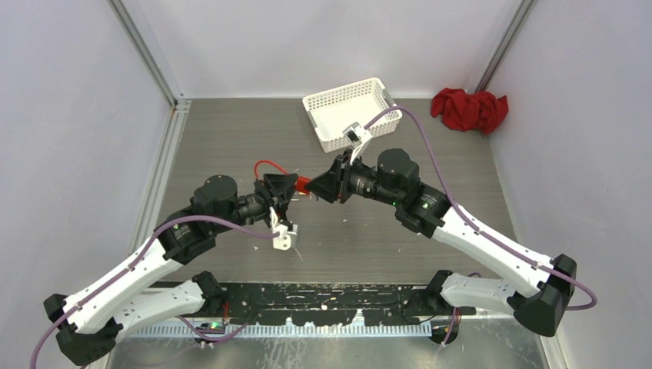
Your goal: Unlock with the key
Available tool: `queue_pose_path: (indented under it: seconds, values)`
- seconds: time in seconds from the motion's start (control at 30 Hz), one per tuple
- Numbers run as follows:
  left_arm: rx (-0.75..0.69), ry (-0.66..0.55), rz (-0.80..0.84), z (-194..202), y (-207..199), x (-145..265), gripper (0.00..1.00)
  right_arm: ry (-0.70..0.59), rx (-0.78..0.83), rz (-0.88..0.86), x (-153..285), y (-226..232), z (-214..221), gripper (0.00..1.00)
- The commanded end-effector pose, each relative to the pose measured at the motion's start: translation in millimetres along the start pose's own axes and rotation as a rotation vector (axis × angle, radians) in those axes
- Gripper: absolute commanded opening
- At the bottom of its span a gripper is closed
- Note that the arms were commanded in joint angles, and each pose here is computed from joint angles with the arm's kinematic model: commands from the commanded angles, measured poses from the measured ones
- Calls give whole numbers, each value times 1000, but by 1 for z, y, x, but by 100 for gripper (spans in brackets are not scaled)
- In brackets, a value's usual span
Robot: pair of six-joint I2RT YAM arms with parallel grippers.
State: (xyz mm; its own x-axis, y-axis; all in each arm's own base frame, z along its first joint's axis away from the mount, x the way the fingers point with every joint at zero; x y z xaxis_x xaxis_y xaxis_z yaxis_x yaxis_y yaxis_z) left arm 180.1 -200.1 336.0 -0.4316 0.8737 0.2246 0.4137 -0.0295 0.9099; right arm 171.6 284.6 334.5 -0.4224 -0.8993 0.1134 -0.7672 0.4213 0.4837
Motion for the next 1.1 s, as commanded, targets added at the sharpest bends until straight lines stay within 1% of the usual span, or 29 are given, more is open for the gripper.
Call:
queue_pose_path:
  seconds: [0.0, 0.1, 0.17, 0.23, 0.33, 0.37, 0.4, 0.43, 0.5, 0.6, 0.63, 0.73, 0.83, 0.9, 1.07]
  values:
    - [-14, -29, -157, -10, 36, 4, 0, -35, -29, -94, -8, 15, -9, 38]
    - [-4, -26, -159, -9, 35, 4, 0, -20, -39, -98, -12, 13, -5, 46]
    - [8, -22, -168, -9, 37, 5, 0, -21, -40, -98, -13, 12, -4, 46]
    - [10, -21, -167, -9, 36, 5, 0, -31, -40, -101, -13, 13, -5, 38]
    - [9, -35, -155, -11, 33, 7, 0, -62, -34, -98, -9, 14, -8, 22]
    - [11, -40, -144, -11, 30, 8, 2, -74, -30, -99, -6, 14, -10, 18]
    - [17, -50, -132, -13, 27, 9, 8, -81, -25, -99, -4, 15, -11, 15]
    - [33, -64, -118, -15, 24, 10, 23, -84, -17, -99, -2, 16, -12, 13]
    - [59, -91, -67, -18, 14, 12, 43, -78, 0, -104, 0, 17, -12, 8]
    - [83, -138, -16, -25, 6, 14, 74, -55, 14, -115, 2, 17, -7, 5]
    - [88, -151, -10, -27, 6, 14, 78, -46, 19, -125, 2, 18, -5, 4]
    - [98, -165, -3, -29, 8, 12, 80, 3, 24, -169, 2, 21, 2, 4]
    - [109, -173, -1, -32, 14, 10, 77, 32, 29, -198, 3, 24, 6, 4]
    - [99, -177, 8, -33, 14, 9, 71, 45, 33, -211, 4, 26, 7, 4]
    - [32, -180, 48, -32, 6, 9, 50, 64, 35, -246, 6, 30, 8, 4]
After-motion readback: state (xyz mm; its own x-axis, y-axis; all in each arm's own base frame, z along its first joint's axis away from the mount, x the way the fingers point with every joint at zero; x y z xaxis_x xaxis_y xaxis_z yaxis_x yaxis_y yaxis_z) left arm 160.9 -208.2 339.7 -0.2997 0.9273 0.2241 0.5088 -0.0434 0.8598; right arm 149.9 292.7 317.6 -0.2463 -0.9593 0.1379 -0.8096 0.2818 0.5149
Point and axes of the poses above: each gripper's point midway between its finger pads, its own x axis back along the fingers, its own y axis along the line the jaws close on, z = x × y, the point moved 5 cm from there along x, back along the fingers, and after that the axes turned 4 degrees about x, right-handed, at the moved point
